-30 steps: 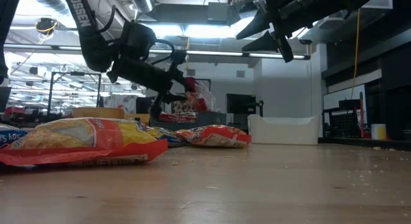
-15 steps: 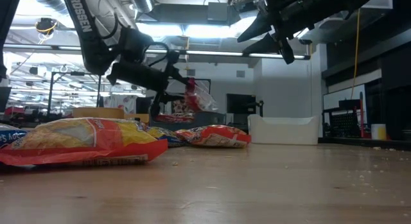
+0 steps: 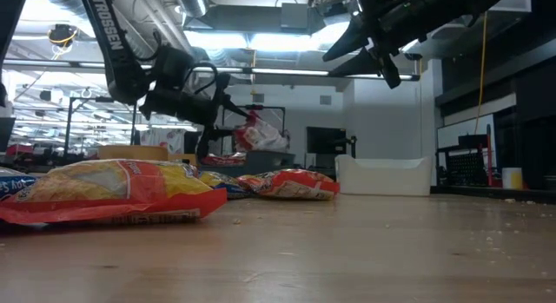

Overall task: Sort Maruchan noodles
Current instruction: Put the red bag into the blue bin, then put the top orange bag into the white bin

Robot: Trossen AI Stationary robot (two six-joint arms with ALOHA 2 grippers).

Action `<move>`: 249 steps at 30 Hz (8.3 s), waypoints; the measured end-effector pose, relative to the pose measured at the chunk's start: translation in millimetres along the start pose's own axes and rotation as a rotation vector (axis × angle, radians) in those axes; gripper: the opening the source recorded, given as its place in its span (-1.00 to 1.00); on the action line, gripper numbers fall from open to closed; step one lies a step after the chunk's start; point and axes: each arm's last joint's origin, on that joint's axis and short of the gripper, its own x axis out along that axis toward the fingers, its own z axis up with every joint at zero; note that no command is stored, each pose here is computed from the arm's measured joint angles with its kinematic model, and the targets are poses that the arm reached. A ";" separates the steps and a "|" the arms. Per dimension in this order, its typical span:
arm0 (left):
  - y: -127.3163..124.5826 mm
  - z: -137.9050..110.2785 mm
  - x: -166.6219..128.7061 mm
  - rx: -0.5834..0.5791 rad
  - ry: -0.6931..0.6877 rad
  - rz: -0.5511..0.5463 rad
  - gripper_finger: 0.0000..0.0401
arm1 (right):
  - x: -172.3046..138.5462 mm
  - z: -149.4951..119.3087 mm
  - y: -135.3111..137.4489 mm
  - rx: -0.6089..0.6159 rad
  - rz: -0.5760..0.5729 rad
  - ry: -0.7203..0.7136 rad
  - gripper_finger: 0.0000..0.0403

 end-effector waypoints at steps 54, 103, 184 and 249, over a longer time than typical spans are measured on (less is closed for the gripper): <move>-127.2 5.3 -95.7 0.248 0.107 -0.324 -0.24 | 137.6 49.4 -54.8 -0.341 -0.089 0.233 -0.28; -69.9 -131.8 -99.0 0.341 0.503 0.584 -0.23 | 102.0 -56.5 -46.2 -0.074 -0.022 0.610 0.59; -95.5 -128.3 -23.6 -0.016 0.076 -0.034 0.27 | 37.5 9.2 -4.0 -0.043 0.093 0.309 -1.00; -113.0 -73.3 224.5 0.431 0.022 0.015 -0.26 | -114.7 24.3 -29.2 -0.039 -0.330 0.322 -0.06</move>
